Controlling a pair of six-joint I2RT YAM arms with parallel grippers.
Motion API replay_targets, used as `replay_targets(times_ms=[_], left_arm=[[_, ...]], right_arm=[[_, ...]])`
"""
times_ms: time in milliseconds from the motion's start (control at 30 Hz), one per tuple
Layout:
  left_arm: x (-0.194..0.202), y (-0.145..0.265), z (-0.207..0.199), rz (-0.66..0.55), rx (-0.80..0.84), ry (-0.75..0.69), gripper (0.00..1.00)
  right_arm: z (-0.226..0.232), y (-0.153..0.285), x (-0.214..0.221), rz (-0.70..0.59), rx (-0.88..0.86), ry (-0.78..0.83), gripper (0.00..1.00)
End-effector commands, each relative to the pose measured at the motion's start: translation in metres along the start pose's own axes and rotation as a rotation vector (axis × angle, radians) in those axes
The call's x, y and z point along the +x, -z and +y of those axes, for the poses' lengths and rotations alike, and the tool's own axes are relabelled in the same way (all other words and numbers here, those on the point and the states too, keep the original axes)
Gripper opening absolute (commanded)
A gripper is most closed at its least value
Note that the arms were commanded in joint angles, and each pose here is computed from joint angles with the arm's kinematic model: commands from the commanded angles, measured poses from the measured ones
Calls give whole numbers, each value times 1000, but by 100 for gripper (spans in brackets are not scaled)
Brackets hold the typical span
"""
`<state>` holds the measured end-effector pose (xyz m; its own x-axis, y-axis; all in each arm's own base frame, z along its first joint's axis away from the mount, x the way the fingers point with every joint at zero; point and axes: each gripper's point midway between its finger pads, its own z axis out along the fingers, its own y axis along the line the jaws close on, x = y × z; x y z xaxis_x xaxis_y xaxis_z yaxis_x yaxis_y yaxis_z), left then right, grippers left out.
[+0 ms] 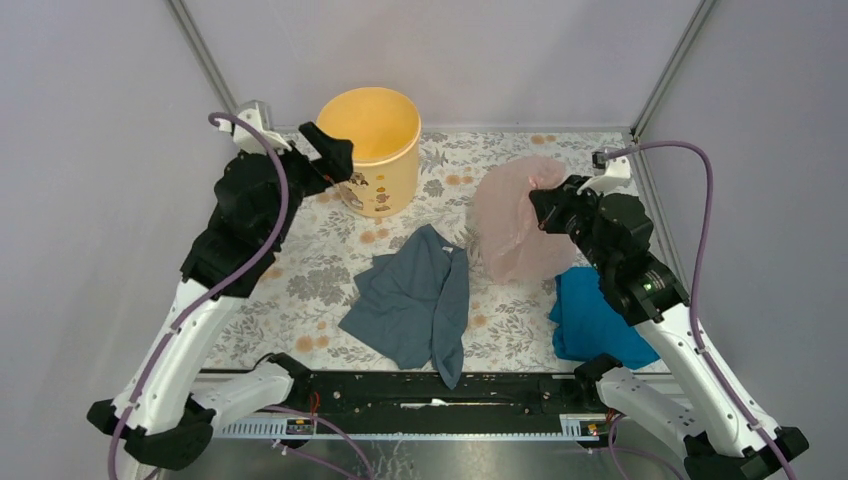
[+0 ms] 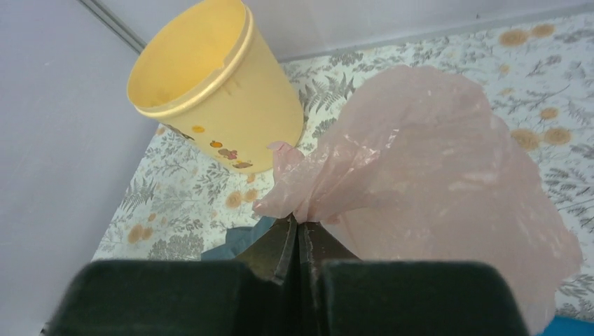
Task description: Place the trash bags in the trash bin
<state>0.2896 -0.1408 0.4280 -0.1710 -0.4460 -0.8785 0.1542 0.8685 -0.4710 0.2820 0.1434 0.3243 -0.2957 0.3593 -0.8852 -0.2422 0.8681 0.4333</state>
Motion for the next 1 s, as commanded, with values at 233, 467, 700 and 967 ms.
replay_targets(times_ms=[233,467,700,967], left_arm=[[11,-107,88,104,-260,240,99],[36,-142,110,177,-313,353,91],[49,-151,128,164,-374,391,89],[82,-164,127,255,-326,389,72]], right_arm=[[23,35,-66,-130,-45,79,7],[33,52,-93,-206,-75,109,14],[37,54,-92,-211,-103,109,16],[49,64,-115,-277,-140,111,17]])
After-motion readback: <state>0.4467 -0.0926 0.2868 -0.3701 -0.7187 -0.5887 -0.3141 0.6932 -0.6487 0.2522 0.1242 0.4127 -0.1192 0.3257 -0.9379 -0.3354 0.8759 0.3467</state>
